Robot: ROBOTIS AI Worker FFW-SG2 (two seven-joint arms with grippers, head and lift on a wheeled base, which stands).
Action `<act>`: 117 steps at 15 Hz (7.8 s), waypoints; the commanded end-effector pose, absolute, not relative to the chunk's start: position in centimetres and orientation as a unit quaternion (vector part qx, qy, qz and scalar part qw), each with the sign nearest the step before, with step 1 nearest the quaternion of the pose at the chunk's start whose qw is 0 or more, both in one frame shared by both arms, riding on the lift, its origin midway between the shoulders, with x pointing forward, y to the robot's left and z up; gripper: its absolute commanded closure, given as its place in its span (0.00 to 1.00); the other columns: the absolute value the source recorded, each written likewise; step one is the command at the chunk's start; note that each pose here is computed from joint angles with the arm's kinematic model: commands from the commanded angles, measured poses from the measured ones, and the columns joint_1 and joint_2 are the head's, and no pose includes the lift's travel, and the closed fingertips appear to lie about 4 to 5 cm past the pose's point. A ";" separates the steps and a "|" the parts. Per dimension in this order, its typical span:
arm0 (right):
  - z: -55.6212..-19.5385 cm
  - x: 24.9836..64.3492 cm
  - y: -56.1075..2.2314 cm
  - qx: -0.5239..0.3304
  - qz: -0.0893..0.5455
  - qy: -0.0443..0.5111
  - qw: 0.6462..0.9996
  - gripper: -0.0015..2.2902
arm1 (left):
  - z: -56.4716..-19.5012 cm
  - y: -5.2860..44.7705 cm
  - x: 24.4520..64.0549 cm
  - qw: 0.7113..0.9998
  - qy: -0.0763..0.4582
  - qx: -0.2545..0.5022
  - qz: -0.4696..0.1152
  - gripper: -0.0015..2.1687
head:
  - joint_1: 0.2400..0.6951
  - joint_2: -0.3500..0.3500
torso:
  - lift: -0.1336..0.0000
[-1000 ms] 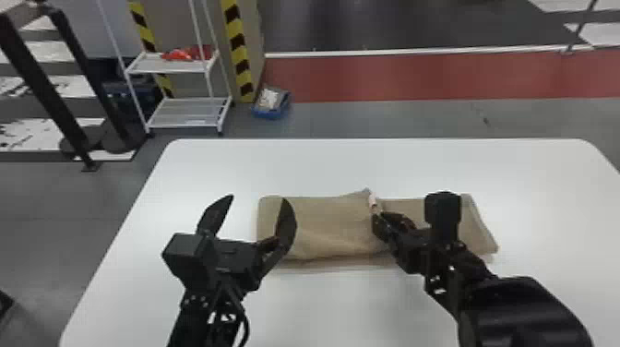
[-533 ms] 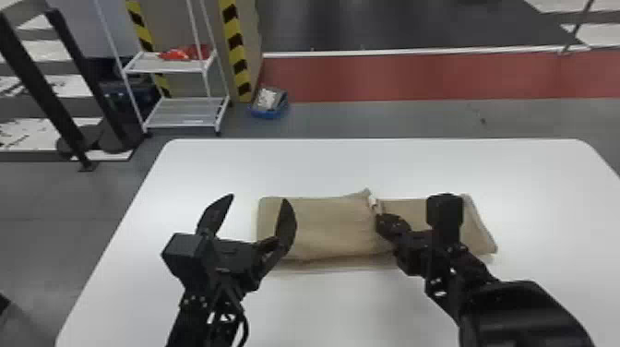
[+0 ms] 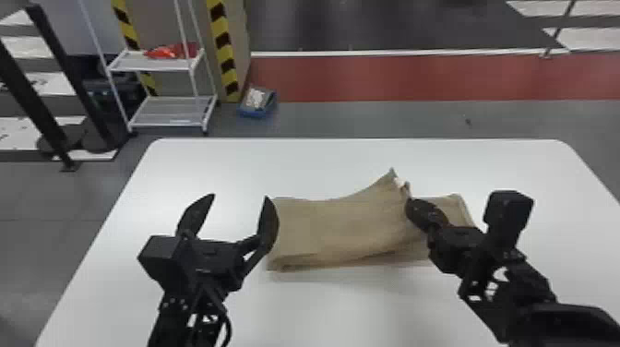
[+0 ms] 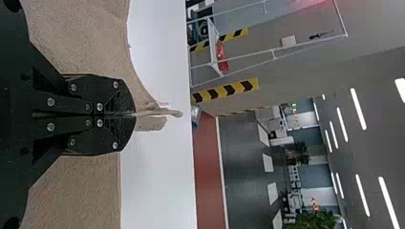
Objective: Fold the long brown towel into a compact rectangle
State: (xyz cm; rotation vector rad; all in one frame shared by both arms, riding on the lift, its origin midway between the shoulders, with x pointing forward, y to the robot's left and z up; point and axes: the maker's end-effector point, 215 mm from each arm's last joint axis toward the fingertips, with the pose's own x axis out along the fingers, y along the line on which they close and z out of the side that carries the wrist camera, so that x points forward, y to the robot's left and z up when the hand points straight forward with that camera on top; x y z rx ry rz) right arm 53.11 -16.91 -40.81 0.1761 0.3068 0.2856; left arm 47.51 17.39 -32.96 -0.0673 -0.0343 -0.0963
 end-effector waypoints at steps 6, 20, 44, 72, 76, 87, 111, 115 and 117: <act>-42.1 53.7 -21.4 0.094 0.111 0.159 0.976 0.65 | -34.9 22.7 47.8 0.999 -0.013 -0.036 0.004 0.03 | 1.00 0.50 | 0.29; -41.0 54.0 -31.9 0.133 0.033 0.155 0.978 0.65 | -35.7 24.2 47.5 0.999 -0.013 -0.047 0.012 0.03 | 1.00 0.41 | 0.29; -40.7 55.6 -41.0 0.176 -0.023 0.183 0.967 0.67 | -36.2 23.0 47.8 0.999 -0.007 -0.050 0.000 0.03 | 1.00 0.27 | 0.29; -48.6 55.5 -46.1 0.067 0.024 0.209 0.975 0.07 | -37.0 16.6 51.2 0.997 -0.002 -0.054 -0.062 0.04 | 1.00 0.07 | 0.29; -48.6 55.7 -45.3 0.065 0.040 0.207 0.975 0.21 | -37.0 16.6 51.4 0.996 -0.002 -0.057 -0.063 0.04 | 1.00 0.08 | 0.29; -49.9 54.4 -46.0 0.081 0.029 0.216 0.973 0.87 | -37.3 16.1 51.4 0.996 0.000 -0.057 -0.068 0.04 | 1.00 0.08 | 0.29; -41.5 50.7 -16.1 0.033 0.202 0.227 0.952 0.00 | -37.6 17.1 51.2 0.996 0.005 -0.062 -0.067 0.04 | 1.00 0.50 | 0.29; -39.5 51.1 -18.7 0.071 0.188 0.192 0.961 0.03 | -37.8 17.0 51.1 0.996 0.007 -0.062 -0.067 0.04 | 1.00 0.50 | 0.29; -40.3 50.9 -21.1 0.074 0.167 0.206 0.961 0.10 | -37.8 17.0 51.1 0.996 0.007 -0.062 -0.066 0.04 | 1.00 0.48 | 0.29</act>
